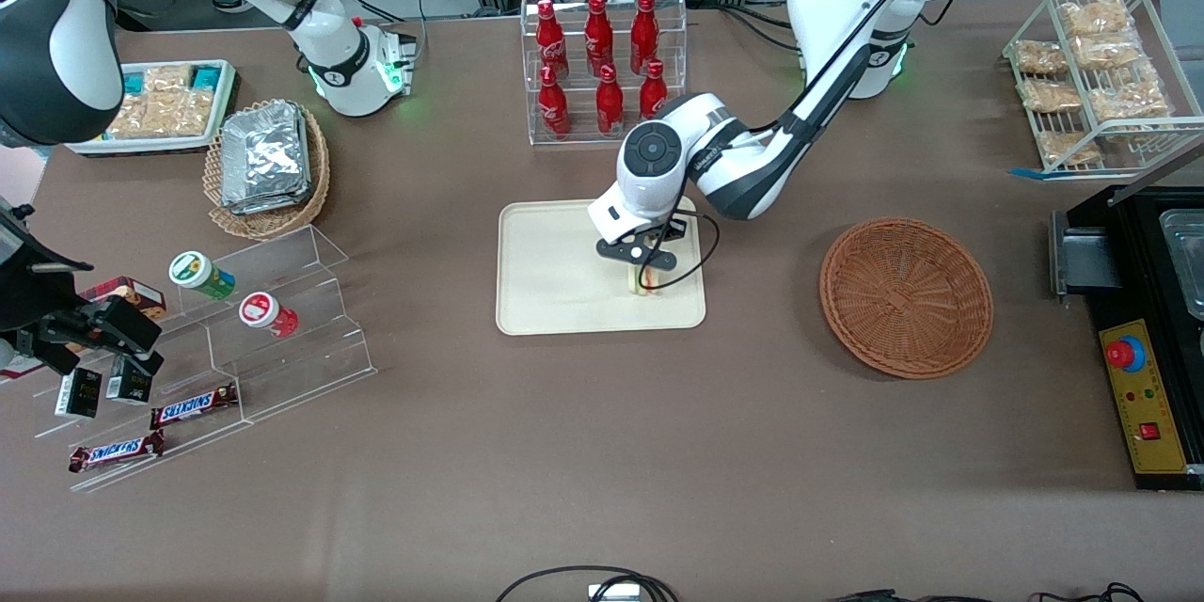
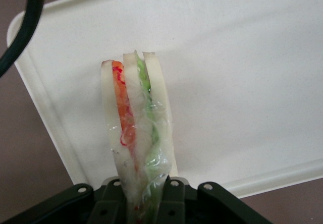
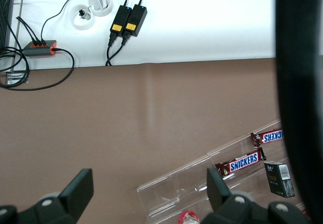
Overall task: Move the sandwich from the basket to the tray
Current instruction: 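Lower the sandwich onto the tray and open the left gripper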
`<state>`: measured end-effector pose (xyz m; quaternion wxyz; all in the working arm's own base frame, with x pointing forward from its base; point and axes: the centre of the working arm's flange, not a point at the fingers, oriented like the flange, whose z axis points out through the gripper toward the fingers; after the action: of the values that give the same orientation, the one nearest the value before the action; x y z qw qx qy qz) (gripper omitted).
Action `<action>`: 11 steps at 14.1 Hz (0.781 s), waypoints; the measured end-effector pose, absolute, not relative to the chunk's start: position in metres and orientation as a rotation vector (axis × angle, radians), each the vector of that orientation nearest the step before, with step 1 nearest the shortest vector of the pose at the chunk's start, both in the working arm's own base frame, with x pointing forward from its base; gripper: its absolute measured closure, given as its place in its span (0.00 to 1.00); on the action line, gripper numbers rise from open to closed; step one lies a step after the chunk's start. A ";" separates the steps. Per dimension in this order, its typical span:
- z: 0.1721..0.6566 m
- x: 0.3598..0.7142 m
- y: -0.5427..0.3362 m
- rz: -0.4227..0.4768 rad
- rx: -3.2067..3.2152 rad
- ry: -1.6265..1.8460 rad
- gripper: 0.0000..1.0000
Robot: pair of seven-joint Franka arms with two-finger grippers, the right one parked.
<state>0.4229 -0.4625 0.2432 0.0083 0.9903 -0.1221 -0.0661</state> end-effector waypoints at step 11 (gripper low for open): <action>0.218 0.413 -0.466 -0.227 3.141 -0.354 0.26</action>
<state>0.4129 -0.4660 0.2182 -0.0136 0.9911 -0.1117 -0.0716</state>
